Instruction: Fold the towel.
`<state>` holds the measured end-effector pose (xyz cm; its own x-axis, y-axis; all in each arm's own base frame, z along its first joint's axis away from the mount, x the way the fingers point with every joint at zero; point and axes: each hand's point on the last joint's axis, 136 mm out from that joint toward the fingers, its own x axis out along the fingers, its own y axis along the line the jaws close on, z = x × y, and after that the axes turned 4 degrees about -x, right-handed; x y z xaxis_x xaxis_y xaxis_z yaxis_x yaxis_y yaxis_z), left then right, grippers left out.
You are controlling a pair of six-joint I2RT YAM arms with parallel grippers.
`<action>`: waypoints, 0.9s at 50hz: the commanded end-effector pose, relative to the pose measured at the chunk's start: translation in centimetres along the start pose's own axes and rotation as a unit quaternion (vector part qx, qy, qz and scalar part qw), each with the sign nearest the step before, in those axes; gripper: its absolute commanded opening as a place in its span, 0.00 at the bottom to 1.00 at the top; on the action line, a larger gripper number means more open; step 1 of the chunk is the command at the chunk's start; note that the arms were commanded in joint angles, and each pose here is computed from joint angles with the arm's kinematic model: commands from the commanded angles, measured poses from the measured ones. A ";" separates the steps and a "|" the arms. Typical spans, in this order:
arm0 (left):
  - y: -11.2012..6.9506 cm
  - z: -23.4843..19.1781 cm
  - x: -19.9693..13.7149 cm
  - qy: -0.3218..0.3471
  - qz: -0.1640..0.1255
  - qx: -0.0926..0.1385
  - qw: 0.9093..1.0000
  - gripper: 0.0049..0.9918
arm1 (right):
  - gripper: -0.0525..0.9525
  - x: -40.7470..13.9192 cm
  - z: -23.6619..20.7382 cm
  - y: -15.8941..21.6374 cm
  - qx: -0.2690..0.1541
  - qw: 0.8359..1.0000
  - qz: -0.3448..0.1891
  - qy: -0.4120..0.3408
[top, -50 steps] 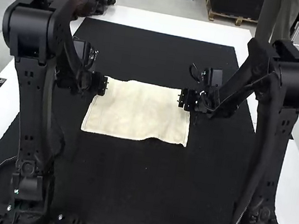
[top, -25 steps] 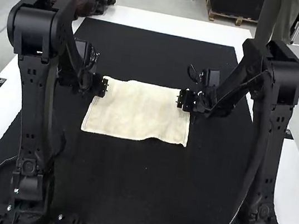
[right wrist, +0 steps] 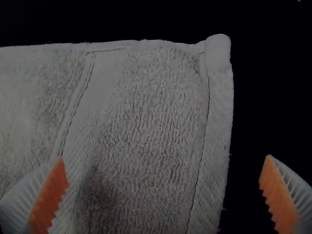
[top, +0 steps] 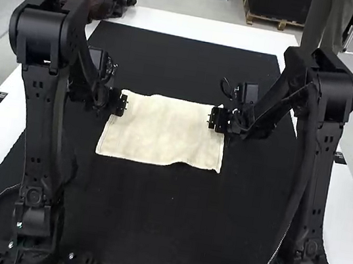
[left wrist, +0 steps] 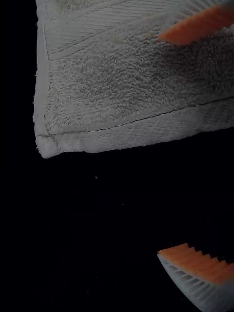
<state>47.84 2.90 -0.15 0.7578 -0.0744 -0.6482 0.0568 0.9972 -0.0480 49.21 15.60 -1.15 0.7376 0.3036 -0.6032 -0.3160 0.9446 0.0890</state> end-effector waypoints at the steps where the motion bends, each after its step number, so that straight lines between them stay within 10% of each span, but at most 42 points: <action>1: 0.0 0.6 0.3 -0.007 -0.002 0.007 1.000 0.97 | 0.96 0.5 0.0 0.6 -0.006 1.000 0.010 0.000; 17: 0.5 -0.6 0.8 0.007 0.010 0.003 1.000 0.92 | 0.93 0.8 -1.3 0.8 -0.005 1.000 0.017 0.015; 30: 0.4 -2.3 1.3 0.030 0.007 0.012 0.999 0.82 | 0.46 0.9 -2.4 1.8 0.000 0.998 0.048 0.028; 32: 0.3 -2.6 1.4 0.033 0.006 0.016 0.999 0.72 | 0.33 0.9 -2.9 1.9 0.001 0.998 0.050 0.033; 35: 0.4 -3.2 1.8 0.038 0.006 0.016 0.999 0.30 | 0.03 0.9 -3.0 1.8 -0.001 0.998 0.053 0.030; 38: 0.5 -3.4 1.9 0.035 0.007 0.016 0.999 0.01 | 0.03 0.9 -3.2 1.7 0.006 0.998 0.052 0.028; 45: 0.7 -3.5 1.9 0.033 0.007 0.014 0.999 0.02 | 0.03 0.8 -3.4 1.6 0.009 0.998 0.051 0.027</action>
<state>47.89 1.09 -1.42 0.7477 -0.1479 -0.6474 0.1364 0.9883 -0.0682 49.15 15.91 -1.91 0.7323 0.3356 -0.5926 -0.3391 0.9343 0.1101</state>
